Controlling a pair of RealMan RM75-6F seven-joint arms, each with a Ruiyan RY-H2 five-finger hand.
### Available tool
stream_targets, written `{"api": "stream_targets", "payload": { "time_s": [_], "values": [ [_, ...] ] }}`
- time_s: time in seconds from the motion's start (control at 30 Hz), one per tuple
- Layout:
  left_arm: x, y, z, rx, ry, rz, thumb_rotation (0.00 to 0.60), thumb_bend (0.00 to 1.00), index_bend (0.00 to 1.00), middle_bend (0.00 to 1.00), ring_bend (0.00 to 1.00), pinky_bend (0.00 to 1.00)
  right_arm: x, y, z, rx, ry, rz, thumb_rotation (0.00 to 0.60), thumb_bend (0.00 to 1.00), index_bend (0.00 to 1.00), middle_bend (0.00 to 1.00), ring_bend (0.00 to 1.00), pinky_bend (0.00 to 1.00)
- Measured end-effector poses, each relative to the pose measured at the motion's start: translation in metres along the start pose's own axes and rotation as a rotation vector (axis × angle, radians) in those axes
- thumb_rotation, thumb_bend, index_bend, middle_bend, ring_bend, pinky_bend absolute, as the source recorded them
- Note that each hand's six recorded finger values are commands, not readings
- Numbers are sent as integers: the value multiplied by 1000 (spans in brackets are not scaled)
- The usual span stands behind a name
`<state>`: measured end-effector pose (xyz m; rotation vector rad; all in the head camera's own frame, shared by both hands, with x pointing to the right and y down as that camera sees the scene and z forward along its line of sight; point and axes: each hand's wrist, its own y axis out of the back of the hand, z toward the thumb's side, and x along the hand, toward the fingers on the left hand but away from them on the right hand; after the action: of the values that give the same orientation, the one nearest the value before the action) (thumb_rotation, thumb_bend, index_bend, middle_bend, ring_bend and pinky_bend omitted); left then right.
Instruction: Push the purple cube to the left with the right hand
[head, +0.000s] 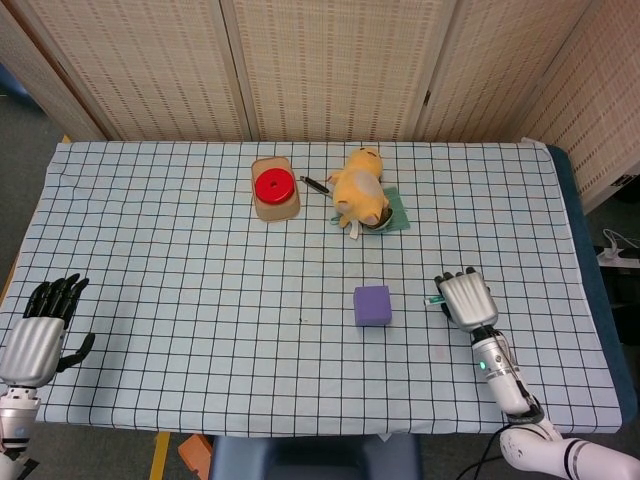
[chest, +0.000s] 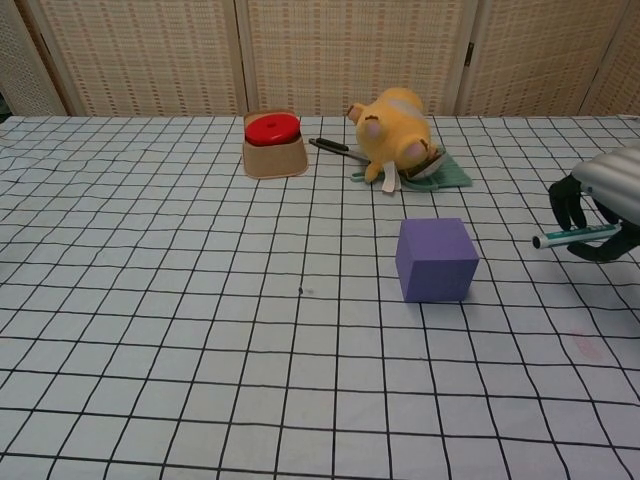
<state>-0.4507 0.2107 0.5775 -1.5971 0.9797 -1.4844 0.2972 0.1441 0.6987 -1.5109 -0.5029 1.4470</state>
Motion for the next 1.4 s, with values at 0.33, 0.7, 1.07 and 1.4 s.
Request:
{"api": "stream_targets", "payload": {
  "time_s": [0.33, 0.7, 1.07, 1.4],
  "values": [
    [0, 2, -2, -15, -3, 0, 600, 379, 0, 0, 0, 26, -11, 2, 41, 0, 23, 51, 600, 419, 1000, 822, 596, 483],
    [-2, 4, -3, -20, -5, 1, 600, 379, 0, 0, 0, 34, -23, 10, 85, -12, 17, 38, 600, 439, 1000, 822, 597, 483],
    [-2, 4, -4, -21, -5, -9, 600, 380, 0, 0, 0, 35, -45, 27, 128, -7, 23, 17, 600, 439, 1000, 822, 600, 483],
    [-2, 6, -7, -25, 1, -8, 600, 380, 0, 0, 0, 36, -57, 41, 163, -54, 55, -4, 600, 439, 1000, 822, 600, 483]
  ]
}}
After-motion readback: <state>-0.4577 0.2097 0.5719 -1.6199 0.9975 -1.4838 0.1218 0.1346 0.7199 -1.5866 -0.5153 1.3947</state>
